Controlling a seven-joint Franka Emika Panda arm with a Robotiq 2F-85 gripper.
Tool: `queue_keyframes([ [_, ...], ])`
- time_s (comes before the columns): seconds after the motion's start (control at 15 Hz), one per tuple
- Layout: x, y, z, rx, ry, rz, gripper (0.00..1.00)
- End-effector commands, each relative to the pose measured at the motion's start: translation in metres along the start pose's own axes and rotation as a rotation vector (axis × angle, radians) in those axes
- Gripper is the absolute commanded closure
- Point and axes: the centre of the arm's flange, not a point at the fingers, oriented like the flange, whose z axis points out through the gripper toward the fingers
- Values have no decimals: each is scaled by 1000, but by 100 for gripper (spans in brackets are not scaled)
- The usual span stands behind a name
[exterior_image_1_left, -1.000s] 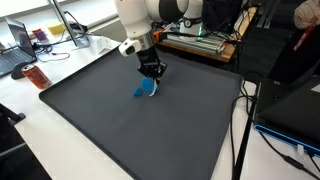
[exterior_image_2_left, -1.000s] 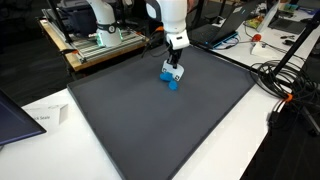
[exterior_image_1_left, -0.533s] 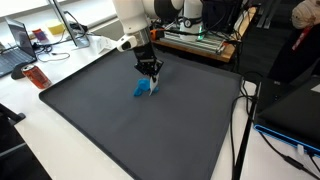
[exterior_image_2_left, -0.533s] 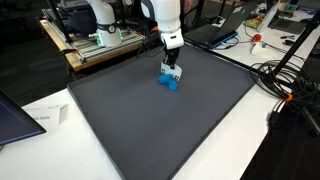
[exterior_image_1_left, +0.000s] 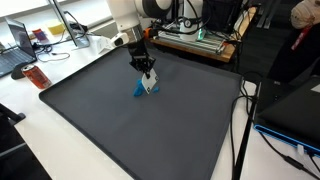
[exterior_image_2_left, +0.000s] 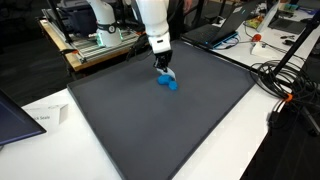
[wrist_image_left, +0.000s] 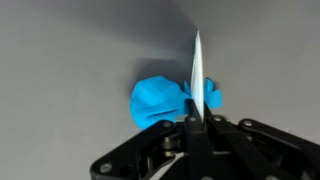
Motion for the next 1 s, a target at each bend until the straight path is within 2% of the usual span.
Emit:
queue_keyframes([
  [0.0,-29,14,-5,8,5,8,99],
  [0.27,-41,18,-21,30,7,-24,99],
  [0.53,-54,23,-37,73,61,-109,99],
  [0.8,-58,25,-55,131,134,-203,99],
  [0.93,-55,25,-65,188,144,-244,99],
])
